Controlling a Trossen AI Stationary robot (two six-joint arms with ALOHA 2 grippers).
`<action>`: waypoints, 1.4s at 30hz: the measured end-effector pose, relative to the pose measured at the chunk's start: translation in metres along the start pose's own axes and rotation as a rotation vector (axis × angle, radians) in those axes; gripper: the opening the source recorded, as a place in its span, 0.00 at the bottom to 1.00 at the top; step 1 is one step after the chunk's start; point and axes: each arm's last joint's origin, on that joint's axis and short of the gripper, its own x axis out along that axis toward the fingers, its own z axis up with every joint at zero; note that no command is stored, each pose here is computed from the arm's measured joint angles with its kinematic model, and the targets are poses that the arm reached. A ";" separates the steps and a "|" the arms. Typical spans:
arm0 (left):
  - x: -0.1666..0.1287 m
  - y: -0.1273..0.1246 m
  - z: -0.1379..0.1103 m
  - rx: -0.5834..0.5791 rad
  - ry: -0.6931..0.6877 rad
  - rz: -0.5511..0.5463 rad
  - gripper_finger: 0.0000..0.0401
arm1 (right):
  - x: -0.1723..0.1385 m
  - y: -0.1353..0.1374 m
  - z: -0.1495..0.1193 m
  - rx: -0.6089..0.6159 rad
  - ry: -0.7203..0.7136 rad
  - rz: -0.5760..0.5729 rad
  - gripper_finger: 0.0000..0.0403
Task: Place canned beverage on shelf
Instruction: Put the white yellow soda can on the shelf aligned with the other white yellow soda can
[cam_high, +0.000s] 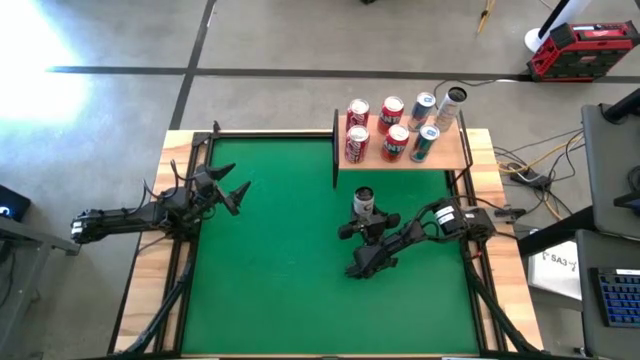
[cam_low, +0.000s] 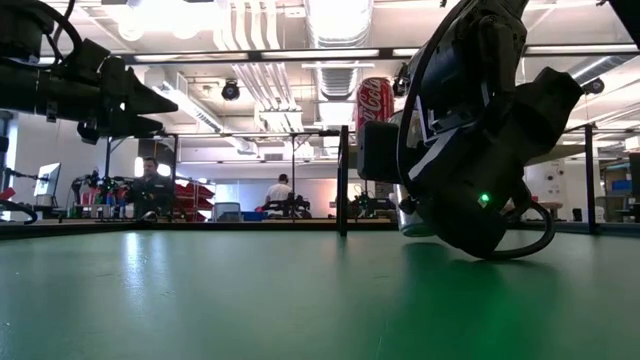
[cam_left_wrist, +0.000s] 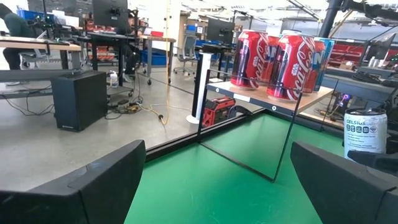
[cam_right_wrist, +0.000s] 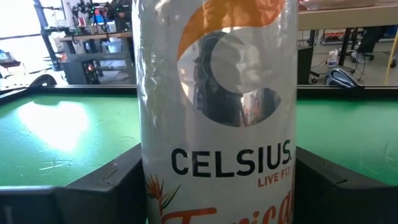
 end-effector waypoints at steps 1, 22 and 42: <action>0.000 0.000 0.000 0.000 0.001 0.000 0.96 | 0.000 0.000 0.000 -0.001 0.000 0.000 0.65; 0.000 0.000 0.000 0.000 0.000 0.000 0.96 | 0.001 0.001 -0.002 -0.024 0.004 -0.001 0.68; 0.000 0.000 0.000 0.000 0.000 0.000 0.96 | 0.001 0.003 0.001 -0.021 0.002 -0.002 0.71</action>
